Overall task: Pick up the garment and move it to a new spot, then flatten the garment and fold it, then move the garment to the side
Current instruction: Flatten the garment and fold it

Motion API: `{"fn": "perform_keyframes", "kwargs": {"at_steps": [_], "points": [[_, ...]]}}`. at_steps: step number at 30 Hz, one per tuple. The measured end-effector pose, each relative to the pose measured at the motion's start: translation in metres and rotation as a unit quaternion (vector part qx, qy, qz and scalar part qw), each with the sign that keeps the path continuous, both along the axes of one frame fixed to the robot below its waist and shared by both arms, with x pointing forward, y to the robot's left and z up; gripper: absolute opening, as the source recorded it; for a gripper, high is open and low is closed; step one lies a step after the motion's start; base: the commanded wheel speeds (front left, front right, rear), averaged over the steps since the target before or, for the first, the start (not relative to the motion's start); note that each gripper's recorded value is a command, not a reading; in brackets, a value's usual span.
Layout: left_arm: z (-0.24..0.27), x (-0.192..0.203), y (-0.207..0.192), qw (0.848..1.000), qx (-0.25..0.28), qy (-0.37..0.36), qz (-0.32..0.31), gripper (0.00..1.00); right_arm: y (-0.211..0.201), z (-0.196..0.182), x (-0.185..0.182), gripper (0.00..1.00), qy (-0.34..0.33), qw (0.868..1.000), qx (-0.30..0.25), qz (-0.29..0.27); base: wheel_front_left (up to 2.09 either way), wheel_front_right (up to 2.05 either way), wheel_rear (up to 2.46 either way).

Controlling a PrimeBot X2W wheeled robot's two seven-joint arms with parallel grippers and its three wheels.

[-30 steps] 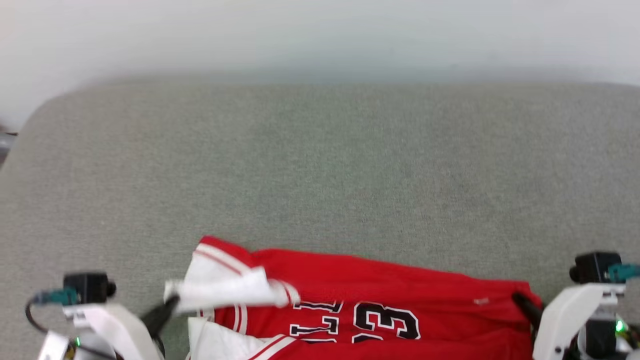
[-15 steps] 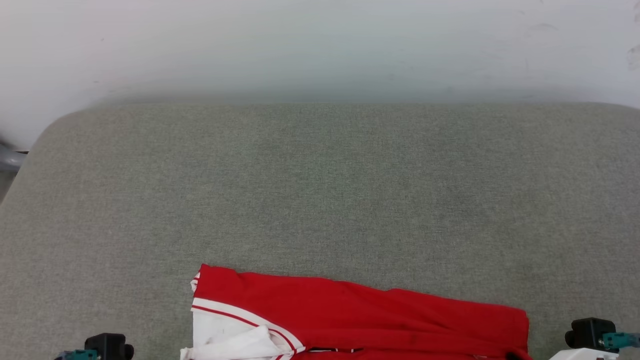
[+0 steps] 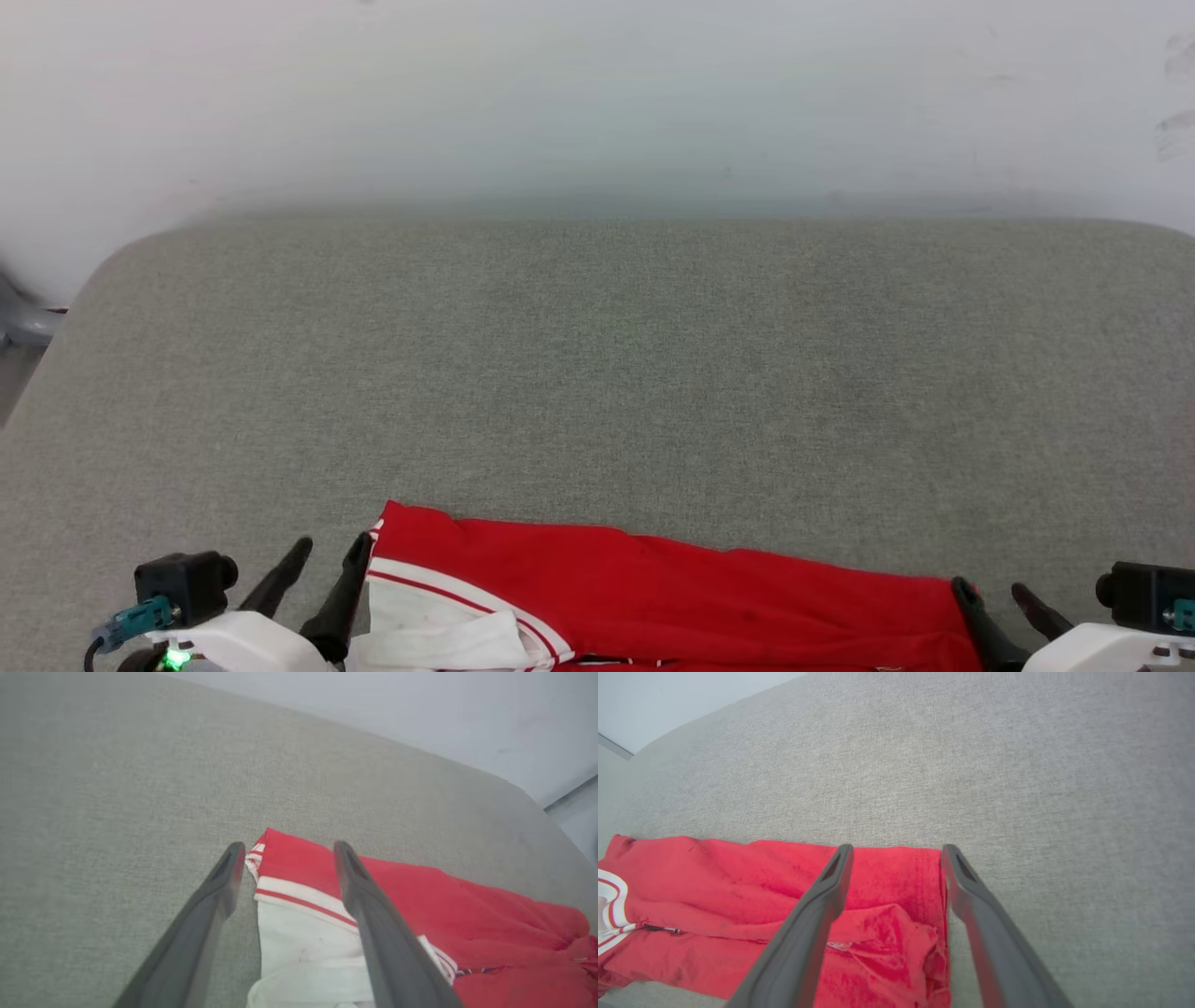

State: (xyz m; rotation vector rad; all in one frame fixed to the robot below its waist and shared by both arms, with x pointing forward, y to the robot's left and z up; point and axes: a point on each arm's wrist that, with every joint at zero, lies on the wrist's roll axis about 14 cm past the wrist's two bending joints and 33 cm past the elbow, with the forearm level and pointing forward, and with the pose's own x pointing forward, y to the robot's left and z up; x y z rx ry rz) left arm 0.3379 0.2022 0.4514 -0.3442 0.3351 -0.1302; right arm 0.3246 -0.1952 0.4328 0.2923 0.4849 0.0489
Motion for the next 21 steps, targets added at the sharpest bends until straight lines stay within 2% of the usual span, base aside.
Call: {"fn": "perform_keyframes", "kwargs": {"at_steps": [6, 13, 21], "points": [[0.048, 0.017, 0.002, 0.991, 0.050, -0.119, 0.014, 1.00, -0.018, 0.000, -0.008, 1.00, 0.034, 0.999, -0.030, 0.003, 0.00, 0.00, 0.00], [0.100, 0.027, 0.000, 0.969, 0.090, -0.225, 0.043, 1.00, -0.023, -0.018, -0.024, 1.00, 0.108, 0.992, -0.052, 0.027, 0.00, 0.00, 0.00], [0.101, 0.018, 0.003, 0.962, 0.108, -0.243, 0.062, 1.00, -0.007, -0.043, -0.033, 1.00, 0.163, 0.984, -0.040, 0.055, 0.00, 0.00, 0.00]]}}
